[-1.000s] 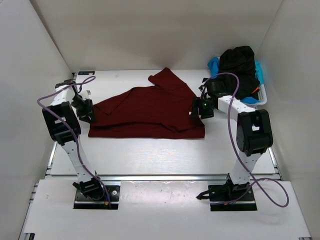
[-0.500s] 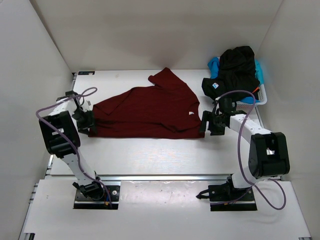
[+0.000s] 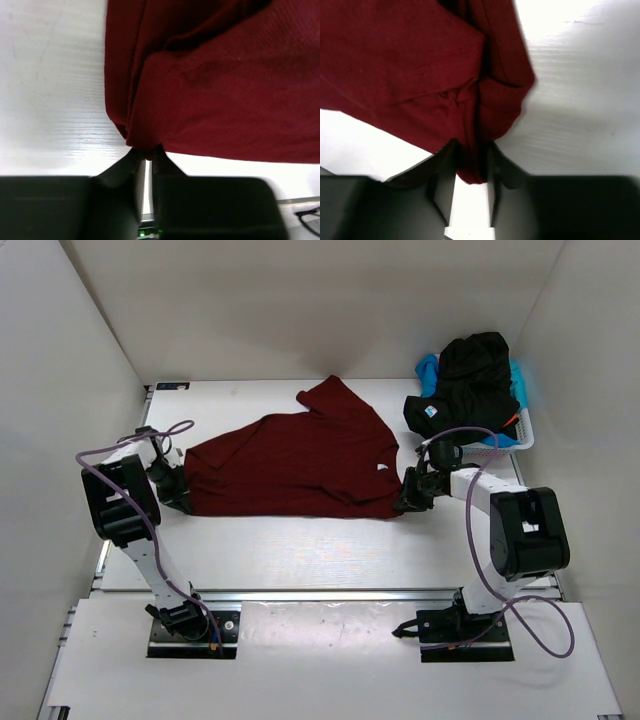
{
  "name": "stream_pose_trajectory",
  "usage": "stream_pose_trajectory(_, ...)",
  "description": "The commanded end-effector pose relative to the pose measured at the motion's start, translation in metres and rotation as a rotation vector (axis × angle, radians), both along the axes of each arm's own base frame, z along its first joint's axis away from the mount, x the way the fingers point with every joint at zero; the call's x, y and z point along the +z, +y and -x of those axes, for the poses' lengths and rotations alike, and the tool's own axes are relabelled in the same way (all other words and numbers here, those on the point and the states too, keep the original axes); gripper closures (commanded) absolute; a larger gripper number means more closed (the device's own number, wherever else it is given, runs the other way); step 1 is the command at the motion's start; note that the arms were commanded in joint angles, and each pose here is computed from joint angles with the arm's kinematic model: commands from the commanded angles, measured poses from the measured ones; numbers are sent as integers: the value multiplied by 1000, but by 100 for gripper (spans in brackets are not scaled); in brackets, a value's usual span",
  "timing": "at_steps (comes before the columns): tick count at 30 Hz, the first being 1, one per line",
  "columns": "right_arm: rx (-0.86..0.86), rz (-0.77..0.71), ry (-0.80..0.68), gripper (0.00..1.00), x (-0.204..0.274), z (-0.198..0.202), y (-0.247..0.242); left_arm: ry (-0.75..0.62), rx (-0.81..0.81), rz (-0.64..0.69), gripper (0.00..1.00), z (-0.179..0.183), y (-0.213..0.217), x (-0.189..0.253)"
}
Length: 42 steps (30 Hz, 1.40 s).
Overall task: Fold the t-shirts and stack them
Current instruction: Fold the flattened tshirt in 1/3 of the way
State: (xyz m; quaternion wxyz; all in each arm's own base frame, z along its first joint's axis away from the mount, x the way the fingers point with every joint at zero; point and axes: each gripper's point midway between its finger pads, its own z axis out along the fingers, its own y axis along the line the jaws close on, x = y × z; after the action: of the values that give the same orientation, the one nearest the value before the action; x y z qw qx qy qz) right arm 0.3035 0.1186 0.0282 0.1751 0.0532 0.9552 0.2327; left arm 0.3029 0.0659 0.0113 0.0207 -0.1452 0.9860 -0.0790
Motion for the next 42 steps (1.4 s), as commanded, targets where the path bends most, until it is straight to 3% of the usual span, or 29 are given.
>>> stream_pose_trajectory(1, -18, -56, -5, 84, 1, -5, 2, -37, 0, 27, 90, -7, -5, -11)
stream_pose_trajectory(2, -25, -57, 10, 97, -2, -2, 1, -36, -1, 37, 97, -6, -7, -11)
stream_pose_trajectory(3, -42, -63, 12, 100, 1, -4, -2, -34, -6, 26, 100, -6, -6, -10)
stream_pose_trajectory(9, -56, -1, 24, 100, 12, 10, -23, -34, -46, 32, 100, 18, 0, 11)
stream_pose_trajectory(17, -107, 66, 122, 100, 19, 88, -34, 86, -255, -84, 100, 91, 4, 37)
stream_pose_trajectory(18, -117, 68, 130, 96, 22, 95, -33, 95, -282, -93, 97, 101, 1, 38)
stream_pose_trajectory(19, -143, 75, 141, 92, 21, 100, -34, 101, -310, -109, 85, 107, 0, 39)
stream_pose_trajectory(20, -153, 79, 168, 78, 21, 110, -35, 114, -319, -108, 71, 112, -3, 39)
stream_pose_trajectory(21, -169, 90, 150, 64, 25, 112, -37, 113, -315, -117, 64, 118, -3, 40)
stream_pose_trajectory(22, -188, 108, 129, 52, 30, 111, -41, 127, -321, -114, 45, 126, -5, 39)
stream_pose_trajectory(23, -207, 135, 135, 47, 31, 114, -47, 138, -318, -98, 7, 131, -6, 39)
stream_pose_trajectory(25, -218, 149, 74, 34, 47, 107, -51, 144, -326, -91, 1, 140, -9, 42)
stream_pose_trajectory(27, -196, 139, 4, 35, 66, 94, -46, 150, -326, -98, 1, 147, -9, 46)
stream_pose_trajectory(33, 45, 15, 12, 41, 74, 108, 44, 27, -277, -193, 2, 127, -3, 66)
stream_pose_trajectory(36, 95, -8, 97, 62, 54, 123, 67, 6, -263, -210, 2, 123, -4, 64)
stream_pose_trajectory(38, 108, 17, 118, 97, 46, 126, 67, 3, -268, -209, 1, 124, -6, 63)
stream_pose_trajectory(42, 133, 120, 70, 100, 40, 118, 62, 20, -269, -209, 2, 130, -6, 56)
